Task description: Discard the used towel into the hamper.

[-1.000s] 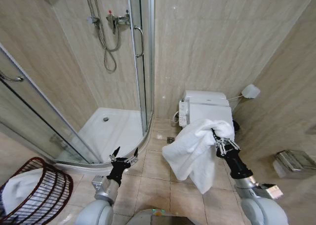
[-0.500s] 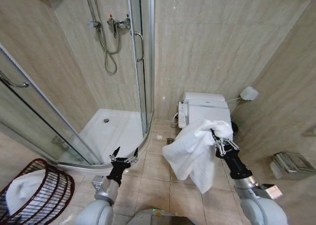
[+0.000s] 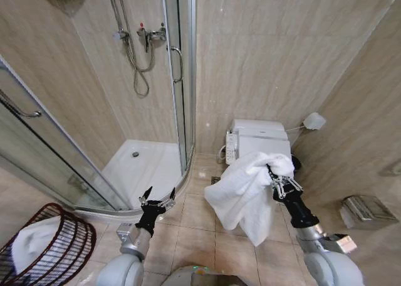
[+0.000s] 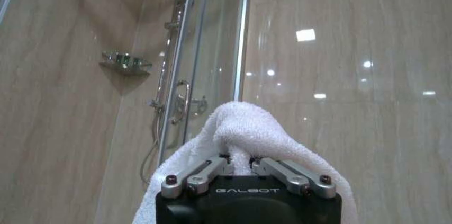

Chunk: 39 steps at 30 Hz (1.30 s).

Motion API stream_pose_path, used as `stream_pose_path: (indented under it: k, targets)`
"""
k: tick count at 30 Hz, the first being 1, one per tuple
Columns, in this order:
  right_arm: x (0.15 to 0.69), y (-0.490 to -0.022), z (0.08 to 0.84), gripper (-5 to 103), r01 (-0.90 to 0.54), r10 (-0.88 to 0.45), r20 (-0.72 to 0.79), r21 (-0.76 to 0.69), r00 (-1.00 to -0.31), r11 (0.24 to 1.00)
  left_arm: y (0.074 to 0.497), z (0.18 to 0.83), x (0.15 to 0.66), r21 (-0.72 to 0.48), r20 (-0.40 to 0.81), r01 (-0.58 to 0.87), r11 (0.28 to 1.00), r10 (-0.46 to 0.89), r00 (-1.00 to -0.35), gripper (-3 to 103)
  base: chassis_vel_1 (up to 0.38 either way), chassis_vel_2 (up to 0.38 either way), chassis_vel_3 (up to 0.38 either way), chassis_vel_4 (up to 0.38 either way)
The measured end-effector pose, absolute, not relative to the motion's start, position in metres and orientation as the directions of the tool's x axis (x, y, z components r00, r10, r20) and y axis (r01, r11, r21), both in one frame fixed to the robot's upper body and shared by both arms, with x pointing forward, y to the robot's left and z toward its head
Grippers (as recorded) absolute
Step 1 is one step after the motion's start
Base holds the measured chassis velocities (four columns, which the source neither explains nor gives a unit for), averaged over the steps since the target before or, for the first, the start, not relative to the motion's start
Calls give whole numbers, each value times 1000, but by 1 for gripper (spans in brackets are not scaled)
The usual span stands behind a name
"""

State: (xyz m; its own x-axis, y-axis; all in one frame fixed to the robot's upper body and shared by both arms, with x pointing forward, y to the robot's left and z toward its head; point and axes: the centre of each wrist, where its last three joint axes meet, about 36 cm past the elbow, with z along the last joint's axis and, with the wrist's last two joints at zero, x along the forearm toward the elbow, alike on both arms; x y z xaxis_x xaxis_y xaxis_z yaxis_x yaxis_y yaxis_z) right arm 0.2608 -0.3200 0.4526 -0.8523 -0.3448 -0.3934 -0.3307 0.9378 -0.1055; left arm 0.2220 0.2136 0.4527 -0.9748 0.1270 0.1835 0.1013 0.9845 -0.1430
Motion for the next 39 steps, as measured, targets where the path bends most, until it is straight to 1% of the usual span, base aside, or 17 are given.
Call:
stream_pose_path:
  k: [39]
  targets:
    - [260,-327,449,8,-312,-327,-394,-104,-859,944,214,453,222,-143,184,101,985,127,-975,100,0,0,0,0]
